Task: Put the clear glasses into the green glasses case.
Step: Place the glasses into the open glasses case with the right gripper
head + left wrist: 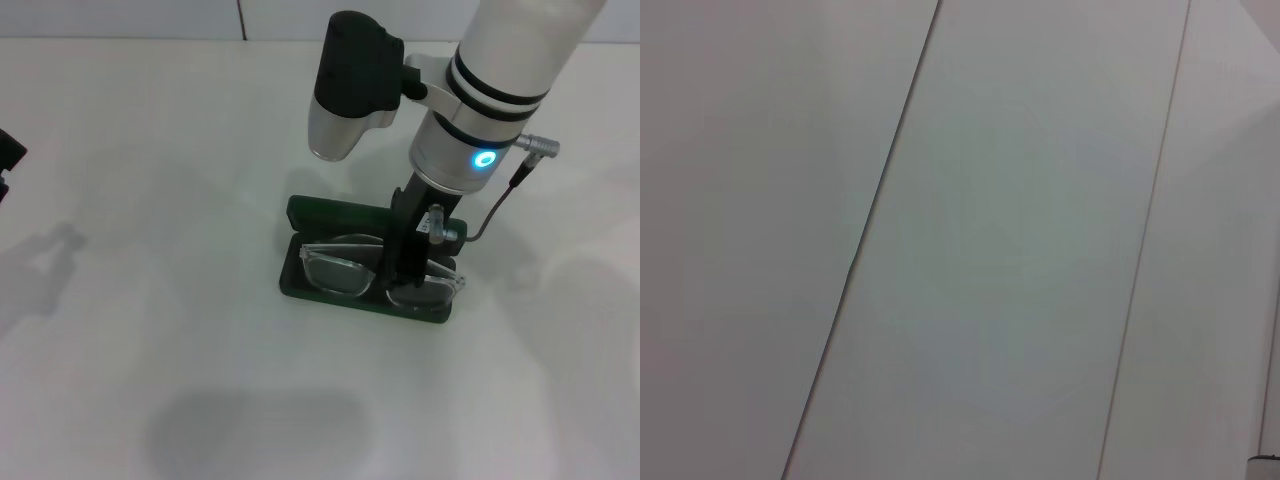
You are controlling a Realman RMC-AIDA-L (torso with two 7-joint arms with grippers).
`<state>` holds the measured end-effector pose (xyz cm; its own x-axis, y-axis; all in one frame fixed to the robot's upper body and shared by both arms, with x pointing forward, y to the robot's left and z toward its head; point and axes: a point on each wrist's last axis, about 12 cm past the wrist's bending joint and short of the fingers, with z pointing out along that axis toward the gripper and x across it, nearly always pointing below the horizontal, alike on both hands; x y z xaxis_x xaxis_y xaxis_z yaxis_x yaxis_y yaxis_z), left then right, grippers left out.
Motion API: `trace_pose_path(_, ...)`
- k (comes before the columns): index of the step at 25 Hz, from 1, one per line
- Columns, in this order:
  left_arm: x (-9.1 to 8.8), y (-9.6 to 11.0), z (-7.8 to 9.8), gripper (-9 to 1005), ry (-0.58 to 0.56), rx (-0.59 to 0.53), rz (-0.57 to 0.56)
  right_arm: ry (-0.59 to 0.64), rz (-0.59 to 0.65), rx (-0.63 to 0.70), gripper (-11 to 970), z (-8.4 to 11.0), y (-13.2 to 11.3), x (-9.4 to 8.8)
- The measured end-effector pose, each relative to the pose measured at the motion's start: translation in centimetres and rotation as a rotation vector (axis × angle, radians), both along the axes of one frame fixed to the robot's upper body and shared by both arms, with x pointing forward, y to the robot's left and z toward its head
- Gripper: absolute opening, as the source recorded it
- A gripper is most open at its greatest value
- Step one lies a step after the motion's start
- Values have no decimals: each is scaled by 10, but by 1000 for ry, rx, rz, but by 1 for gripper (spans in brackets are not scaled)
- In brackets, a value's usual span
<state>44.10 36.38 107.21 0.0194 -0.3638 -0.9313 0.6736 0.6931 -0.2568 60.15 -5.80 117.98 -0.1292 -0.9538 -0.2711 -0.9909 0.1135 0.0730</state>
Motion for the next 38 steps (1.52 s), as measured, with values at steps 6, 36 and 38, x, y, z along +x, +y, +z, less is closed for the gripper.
trace_pose_path(6,0,0,0,251,0,0,0,0,1,3,91,1,1,0)
trace_pose_path(36,0,0,0,252,0,2,1,-3,32,67,279,20,-2,-12)
trace_pose_path(38,0,0,0,252,0,1,0,9,38,63,279,20,-2,-15)
